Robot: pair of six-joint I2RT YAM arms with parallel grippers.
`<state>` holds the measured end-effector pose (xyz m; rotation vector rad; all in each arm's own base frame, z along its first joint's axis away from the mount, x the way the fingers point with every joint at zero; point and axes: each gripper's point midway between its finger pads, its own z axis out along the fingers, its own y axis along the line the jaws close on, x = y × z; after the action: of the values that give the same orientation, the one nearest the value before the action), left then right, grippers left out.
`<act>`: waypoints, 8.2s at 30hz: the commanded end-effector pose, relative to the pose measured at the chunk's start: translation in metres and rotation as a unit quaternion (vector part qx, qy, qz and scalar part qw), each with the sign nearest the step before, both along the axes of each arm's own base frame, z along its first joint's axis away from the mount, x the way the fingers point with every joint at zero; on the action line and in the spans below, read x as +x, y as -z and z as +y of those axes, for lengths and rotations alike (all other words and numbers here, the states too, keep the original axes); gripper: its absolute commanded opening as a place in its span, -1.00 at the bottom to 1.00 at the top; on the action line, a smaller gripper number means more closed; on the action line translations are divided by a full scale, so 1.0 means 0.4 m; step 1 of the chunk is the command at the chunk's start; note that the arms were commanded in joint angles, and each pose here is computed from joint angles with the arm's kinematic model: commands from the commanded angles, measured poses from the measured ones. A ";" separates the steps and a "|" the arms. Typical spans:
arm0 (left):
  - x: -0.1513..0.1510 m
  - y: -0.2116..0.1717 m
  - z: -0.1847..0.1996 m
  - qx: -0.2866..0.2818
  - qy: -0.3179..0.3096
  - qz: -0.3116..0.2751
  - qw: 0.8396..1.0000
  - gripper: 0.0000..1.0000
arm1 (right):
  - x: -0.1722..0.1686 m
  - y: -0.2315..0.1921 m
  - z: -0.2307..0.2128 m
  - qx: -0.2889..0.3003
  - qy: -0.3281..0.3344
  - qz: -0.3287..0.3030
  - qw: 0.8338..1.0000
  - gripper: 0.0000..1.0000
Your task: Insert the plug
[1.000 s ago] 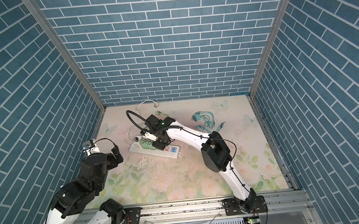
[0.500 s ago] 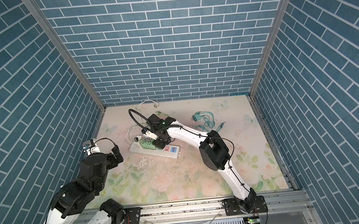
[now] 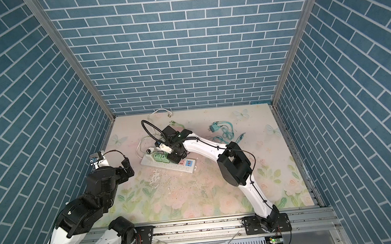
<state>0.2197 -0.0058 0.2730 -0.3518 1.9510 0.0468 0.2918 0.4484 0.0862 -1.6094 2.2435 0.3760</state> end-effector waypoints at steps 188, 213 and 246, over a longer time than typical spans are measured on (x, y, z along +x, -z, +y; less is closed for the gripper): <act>0.690 0.389 -0.801 0.076 0.430 0.188 0.880 0.95 | 0.705 0.165 -0.618 0.336 0.588 0.310 0.668 -0.10; 0.608 0.493 -0.791 0.105 0.482 0.263 0.829 0.71 | 0.524 0.093 -0.486 0.353 0.518 0.327 0.707 -0.07; 0.522 0.631 -0.836 0.110 0.459 0.332 0.817 0.42 | 0.462 -0.013 -0.669 0.383 0.546 0.244 0.704 0.03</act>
<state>0.4298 -0.3409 0.0288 0.9024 2.5461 -0.2908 0.4832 0.1870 0.0799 0.4084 2.4056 1.2451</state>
